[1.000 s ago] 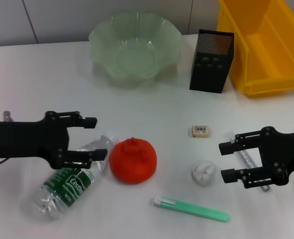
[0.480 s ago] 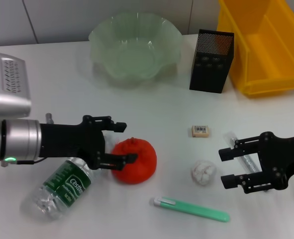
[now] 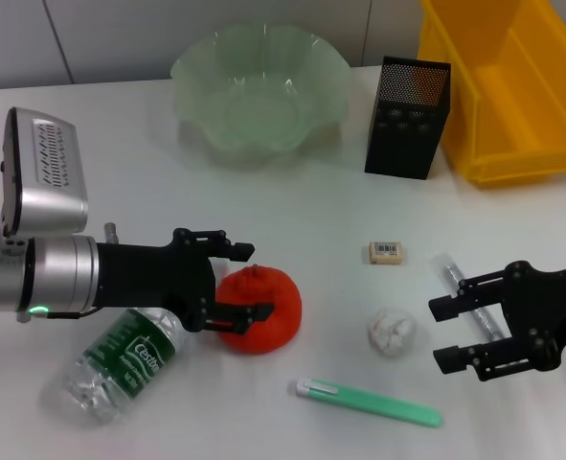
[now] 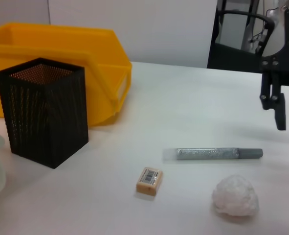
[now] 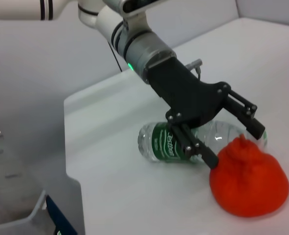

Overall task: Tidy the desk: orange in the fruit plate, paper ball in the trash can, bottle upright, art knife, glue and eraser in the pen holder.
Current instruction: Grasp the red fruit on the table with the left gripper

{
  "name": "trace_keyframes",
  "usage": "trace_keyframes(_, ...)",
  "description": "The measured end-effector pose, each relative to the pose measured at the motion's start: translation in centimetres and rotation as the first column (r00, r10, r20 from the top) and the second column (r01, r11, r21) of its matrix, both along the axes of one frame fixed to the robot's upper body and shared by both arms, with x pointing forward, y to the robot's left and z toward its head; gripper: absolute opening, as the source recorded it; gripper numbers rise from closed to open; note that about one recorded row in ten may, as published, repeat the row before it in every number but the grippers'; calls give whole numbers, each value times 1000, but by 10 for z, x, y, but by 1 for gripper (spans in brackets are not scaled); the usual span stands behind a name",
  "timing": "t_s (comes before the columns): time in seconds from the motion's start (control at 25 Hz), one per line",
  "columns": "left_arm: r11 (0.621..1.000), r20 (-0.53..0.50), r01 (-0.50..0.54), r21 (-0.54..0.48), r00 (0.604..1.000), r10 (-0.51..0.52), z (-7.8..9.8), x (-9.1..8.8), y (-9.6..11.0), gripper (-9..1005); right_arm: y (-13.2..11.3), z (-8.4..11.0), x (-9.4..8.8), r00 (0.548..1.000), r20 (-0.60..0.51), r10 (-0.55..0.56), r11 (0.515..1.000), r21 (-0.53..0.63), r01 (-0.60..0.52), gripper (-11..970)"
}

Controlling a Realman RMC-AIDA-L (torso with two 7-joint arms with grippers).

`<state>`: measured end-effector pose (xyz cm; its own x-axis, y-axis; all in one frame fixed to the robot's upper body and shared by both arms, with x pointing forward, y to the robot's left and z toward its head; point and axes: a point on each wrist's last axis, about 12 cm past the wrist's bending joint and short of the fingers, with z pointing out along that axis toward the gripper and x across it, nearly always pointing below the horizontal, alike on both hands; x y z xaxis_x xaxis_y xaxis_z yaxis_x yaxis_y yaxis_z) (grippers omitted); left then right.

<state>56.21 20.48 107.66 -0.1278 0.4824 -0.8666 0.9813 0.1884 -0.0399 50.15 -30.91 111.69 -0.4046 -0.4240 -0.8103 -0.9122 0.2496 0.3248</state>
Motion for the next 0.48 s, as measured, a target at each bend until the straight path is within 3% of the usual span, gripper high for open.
trace_keyframes(0.48,999,17,1,49,1000,-2,-9,1,-10,771,0,0,4,1000,5,-15,1000,-13,15,653)
